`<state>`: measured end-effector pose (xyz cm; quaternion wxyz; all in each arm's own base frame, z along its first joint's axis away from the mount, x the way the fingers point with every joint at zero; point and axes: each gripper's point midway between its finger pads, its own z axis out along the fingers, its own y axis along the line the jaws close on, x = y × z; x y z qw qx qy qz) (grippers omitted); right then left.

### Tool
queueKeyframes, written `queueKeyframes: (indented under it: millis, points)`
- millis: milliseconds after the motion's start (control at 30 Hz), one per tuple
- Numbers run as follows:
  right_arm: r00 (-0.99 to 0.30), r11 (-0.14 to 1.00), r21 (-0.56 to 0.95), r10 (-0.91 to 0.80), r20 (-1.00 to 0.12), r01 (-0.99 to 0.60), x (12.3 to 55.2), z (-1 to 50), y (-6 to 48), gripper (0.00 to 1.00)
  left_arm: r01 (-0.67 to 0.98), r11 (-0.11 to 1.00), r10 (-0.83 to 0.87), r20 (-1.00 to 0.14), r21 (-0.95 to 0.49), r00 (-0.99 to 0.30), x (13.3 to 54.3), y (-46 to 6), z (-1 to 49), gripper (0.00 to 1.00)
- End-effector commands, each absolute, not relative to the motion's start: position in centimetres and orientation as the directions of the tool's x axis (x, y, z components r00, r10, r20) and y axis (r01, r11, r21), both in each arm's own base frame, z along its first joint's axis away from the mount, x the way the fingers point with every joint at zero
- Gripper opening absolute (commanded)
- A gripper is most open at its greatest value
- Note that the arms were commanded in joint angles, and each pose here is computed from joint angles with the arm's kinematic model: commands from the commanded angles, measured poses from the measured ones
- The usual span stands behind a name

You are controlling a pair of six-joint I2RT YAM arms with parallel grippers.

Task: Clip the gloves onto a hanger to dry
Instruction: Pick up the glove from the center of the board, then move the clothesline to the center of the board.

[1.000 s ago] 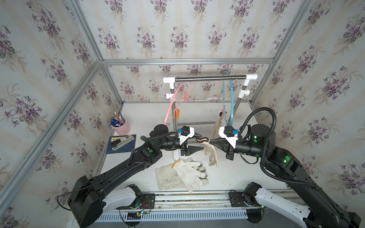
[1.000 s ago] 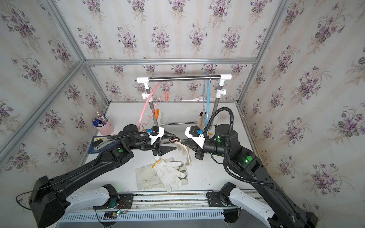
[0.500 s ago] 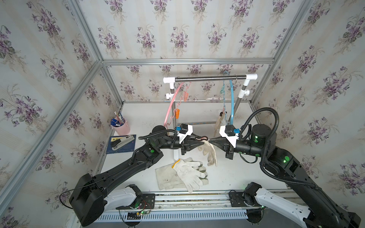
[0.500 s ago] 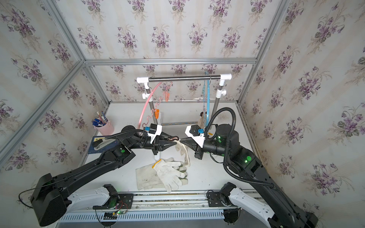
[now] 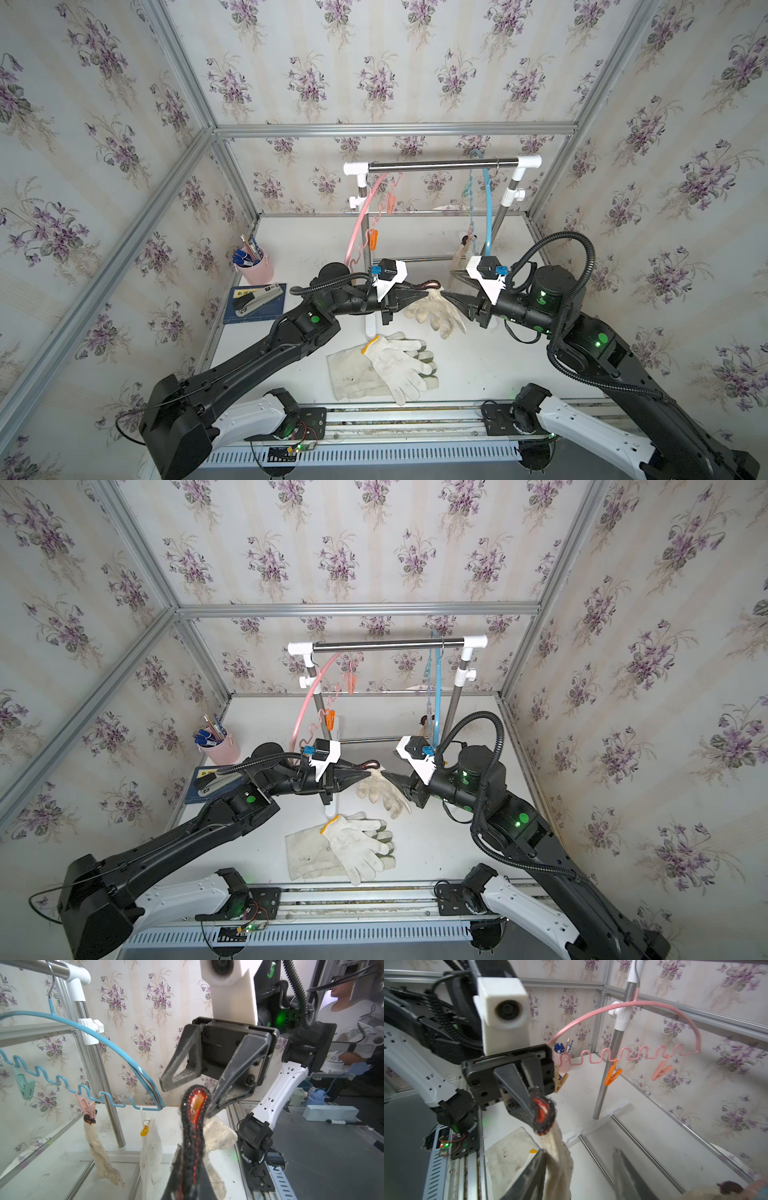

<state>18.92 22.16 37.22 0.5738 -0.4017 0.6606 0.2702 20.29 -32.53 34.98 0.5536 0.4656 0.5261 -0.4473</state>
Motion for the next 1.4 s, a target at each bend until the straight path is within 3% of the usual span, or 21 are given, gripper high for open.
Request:
queueKeyframes:
  millis: [0, 200, 400, 733, 967, 1200, 1367]
  points:
    - [-0.027, 0.713, -0.114, -0.184, -0.983, -0.692, 22.1, 38.7, 19.8, 0.61, 0.957, 0.264, 0.143, -0.986, 0.119, 0.083, 21.9, -32.0, 33.0, 0.0]
    - [-0.084, 0.884, -0.074, -0.126, -0.988, -0.462, 25.8, 40.4, 16.7, 0.61, 0.928, 0.336, 0.32, -0.946, 0.163, 0.05, 23.8, -32.0, 31.2, 0.0]
    - [-0.083, 0.98, -0.059, -0.076, -0.994, -0.189, 28.5, 41.9, 13.0, 0.59, 0.906, 0.385, 0.358, -0.933, 0.176, 0.029, 25.2, -33.0, 30.8, 0.0]
    - [-0.167, 0.985, -0.054, -0.026, -0.986, 0.166, 30.9, 39.8, 4.9, 0.54, 0.882, 0.423, 0.379, -0.925, 0.206, 0.034, 26.8, -34.7, 31.3, 0.0]
    - [-0.195, 0.954, 0.048, 0.109, -0.975, 0.295, 32.2, 36.9, -0.4, 0.54, 0.867, 0.45, 0.388, -0.921, 0.216, 0.028, 27.4, -34.7, 31.1, 0.0]
    - [-0.23, 0.918, 0.139, 0.236, -0.944, 0.371, 34.6, 28.5, -4.1, 0.54, 0.825, 0.529, 0.389, -0.921, 0.199, -0.028, 29.3, -34.8, 31.1, 0.0]
    - [-0.18, 0.956, 0.235, 0.265, -0.947, 0.176, 37.0, 25.3, -3.2, 0.57, 0.825, 0.53, 0.395, -0.918, 0.196, -0.036, 30.2, -35.8, 30.8, 0.0]
